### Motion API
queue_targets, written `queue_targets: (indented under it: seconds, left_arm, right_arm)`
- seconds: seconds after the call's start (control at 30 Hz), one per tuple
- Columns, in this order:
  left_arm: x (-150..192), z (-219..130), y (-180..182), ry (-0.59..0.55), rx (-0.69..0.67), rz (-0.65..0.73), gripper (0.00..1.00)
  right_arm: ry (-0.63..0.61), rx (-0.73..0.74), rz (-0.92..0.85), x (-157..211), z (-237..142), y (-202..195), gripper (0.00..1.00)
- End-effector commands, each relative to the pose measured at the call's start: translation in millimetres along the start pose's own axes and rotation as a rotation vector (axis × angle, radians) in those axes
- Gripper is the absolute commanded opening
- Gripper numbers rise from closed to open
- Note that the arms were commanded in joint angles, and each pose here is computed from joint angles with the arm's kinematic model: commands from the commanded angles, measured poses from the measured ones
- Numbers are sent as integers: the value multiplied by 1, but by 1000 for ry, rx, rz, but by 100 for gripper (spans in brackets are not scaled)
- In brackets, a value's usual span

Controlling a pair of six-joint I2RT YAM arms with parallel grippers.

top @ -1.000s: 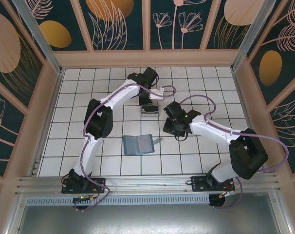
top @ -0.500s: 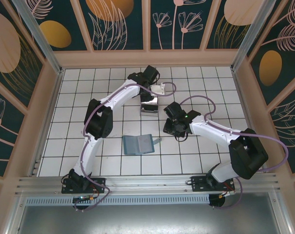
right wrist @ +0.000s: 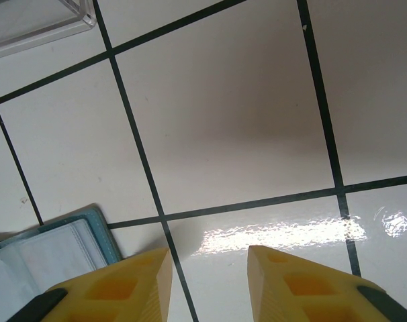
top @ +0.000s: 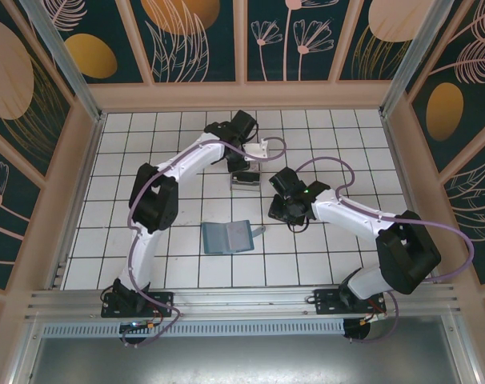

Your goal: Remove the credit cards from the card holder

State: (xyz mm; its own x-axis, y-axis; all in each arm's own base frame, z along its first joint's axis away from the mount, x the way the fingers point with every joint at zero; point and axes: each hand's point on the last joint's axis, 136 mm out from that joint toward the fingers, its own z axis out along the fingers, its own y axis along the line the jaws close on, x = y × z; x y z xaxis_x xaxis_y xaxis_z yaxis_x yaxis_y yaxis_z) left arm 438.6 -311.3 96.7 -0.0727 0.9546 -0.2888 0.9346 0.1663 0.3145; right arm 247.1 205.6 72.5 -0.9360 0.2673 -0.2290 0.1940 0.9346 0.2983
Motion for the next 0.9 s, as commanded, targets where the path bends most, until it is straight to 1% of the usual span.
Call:
queue_targets:
  seconds: [0.0,0.1,0.27,0.37,0.47,0.57,0.67,0.73,0.87]
  left_arm:
    - [-14,-25,6,-76,-37,-50,27]
    - [-16,-32,15,-102,-88,-154,23]
    - [-19,-51,19,-158,-124,-346,22]
    - [-15,-66,23,-189,-159,-505,19]
    - [-10,-78,21,-214,-166,-675,19]
    - [-5,-83,12,-230,-139,-807,18]
    - [2,-87,3,-248,-120,-949,21]
    - [0,-88,-7,-278,-65,-1028,22]
    - [-6,-95,-27,-352,47,-1133,22]
  right_arm:
    - [-16,-4,4,-3,0,1,35]
    - [-16,-9,-4,-3,3,3,36]
    - [18,-37,-29,2,8,12,36]
    - [21,-47,-38,1,9,16,36]
    - [33,-58,-45,2,12,20,35]
    - [36,-62,-53,2,13,22,35]
    - [46,-82,-63,3,14,27,35]
    - [60,-100,-78,5,15,31,35]
    - [90,-110,-106,11,21,35,35]
